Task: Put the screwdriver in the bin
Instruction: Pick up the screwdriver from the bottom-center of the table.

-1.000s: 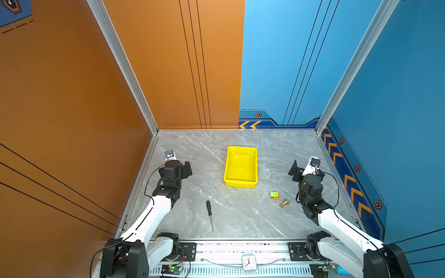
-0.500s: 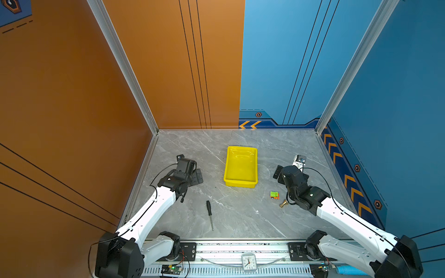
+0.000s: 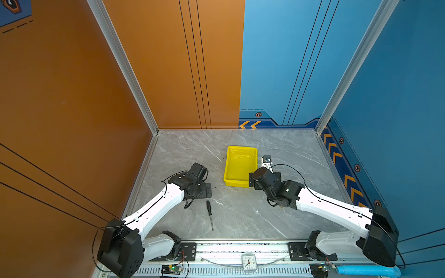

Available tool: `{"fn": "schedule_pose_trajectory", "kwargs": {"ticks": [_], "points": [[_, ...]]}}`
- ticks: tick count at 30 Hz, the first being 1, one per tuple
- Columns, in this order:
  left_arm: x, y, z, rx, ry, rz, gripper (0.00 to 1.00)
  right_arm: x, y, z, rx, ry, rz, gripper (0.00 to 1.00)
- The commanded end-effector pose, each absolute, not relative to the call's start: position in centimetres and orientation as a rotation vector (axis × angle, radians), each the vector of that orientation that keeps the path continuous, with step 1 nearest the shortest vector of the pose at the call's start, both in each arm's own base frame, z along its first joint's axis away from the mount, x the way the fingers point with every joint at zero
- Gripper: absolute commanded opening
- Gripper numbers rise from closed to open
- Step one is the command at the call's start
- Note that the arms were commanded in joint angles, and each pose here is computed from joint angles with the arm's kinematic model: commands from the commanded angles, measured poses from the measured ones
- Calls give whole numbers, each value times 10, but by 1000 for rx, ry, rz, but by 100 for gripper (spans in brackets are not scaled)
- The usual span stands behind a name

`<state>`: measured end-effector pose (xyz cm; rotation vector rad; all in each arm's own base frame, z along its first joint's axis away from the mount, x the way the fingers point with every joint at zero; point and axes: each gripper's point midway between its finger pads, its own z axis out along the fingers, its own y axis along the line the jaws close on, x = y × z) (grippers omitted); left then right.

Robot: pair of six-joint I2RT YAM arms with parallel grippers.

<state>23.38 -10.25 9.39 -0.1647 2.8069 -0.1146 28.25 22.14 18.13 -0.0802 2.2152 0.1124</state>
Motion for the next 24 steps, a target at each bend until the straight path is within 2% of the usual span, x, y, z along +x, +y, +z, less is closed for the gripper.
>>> {"fn": "schedule_pose_trajectory", "kwargs": {"ticks": [1, 7, 8, 11, 24], "points": [[213, -109, 82, -183, 2889, -130, 95, 271, 226, 174, -146, 2240, 76, 100], [201, -119, 69, -149, 2922, -63, 87, 264, 237, 172, -179, 2235, 70, 100], [200, -119, 67, -145, 2921, -44, 81, 264, 237, 172, -181, 2232, 69, 100], [198, -122, 60, -128, 2930, 2, 75, 262, 235, 172, -179, 2233, 64, 100], [201, -142, 36, -124, 2958, 37, 58, 256, 221, 172, -178, 2228, 51, 100]]}}
